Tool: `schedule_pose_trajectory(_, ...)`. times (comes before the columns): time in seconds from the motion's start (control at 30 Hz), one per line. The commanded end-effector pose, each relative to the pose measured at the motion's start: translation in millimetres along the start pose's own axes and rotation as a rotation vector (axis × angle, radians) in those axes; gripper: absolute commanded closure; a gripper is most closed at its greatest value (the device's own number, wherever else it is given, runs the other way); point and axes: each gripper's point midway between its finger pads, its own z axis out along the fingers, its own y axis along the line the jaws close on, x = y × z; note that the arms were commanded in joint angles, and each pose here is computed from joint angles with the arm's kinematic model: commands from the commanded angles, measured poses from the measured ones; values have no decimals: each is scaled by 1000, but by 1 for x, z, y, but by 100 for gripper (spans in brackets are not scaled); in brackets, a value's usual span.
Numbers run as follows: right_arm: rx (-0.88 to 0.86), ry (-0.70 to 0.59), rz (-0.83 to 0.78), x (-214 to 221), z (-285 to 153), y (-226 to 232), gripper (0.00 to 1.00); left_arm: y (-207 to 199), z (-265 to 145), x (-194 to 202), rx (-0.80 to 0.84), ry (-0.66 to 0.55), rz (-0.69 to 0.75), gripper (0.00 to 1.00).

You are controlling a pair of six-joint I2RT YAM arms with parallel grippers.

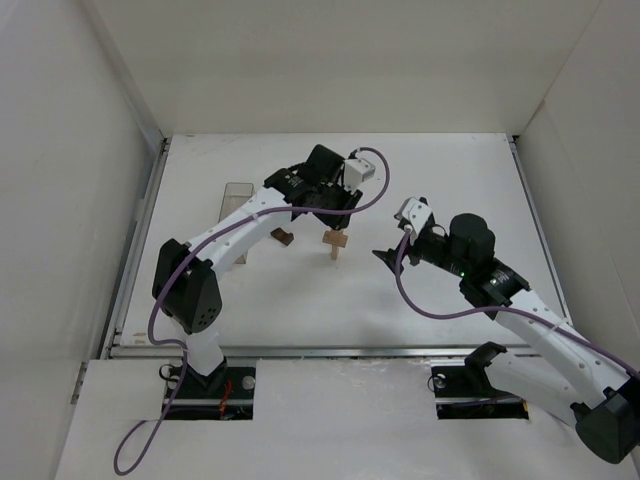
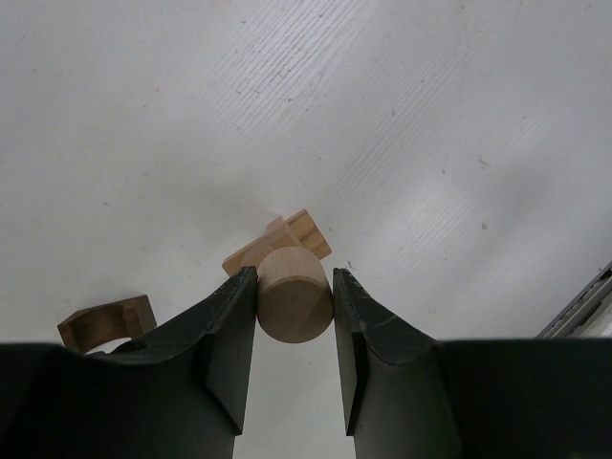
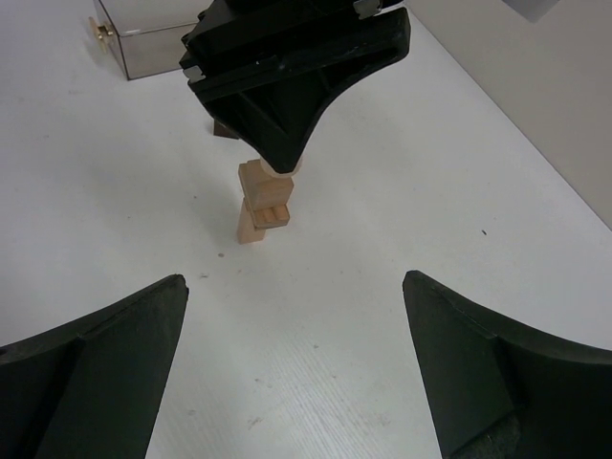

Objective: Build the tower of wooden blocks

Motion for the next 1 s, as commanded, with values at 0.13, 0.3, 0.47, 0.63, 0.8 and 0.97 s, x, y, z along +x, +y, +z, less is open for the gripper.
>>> schedule_pose_trajectory(0.13, 44, -19, -12, -7, -3, -11, 0, 0, -9, -5, -4, -31, 20, 100)
schedule_pose_trajectory(0.3, 44, -19, -12, -7, -3, -11, 0, -3, -6, 3, 18, -14, 26, 100)
schedule_pose_trajectory(0.47, 44, -19, -12, -7, -3, -11, 0, -3, -3, 11, 20, 7, 22, 100)
schedule_pose_trajectory(0.63, 44, -19, -12, -7, -3, -11, 0, -3, -2, 9, 19, -3, 33, 100)
schedule_pose_trajectory(0.8, 50, -8, -9, -4, -4, -11, 0, -3, -1, 10, 19, -3, 33, 100)
schedule_pose_trajectory(0.97, 53, -16, -12, -8, -4, -13, 0, -1, 1, 12, 10, -2, 33, 100)
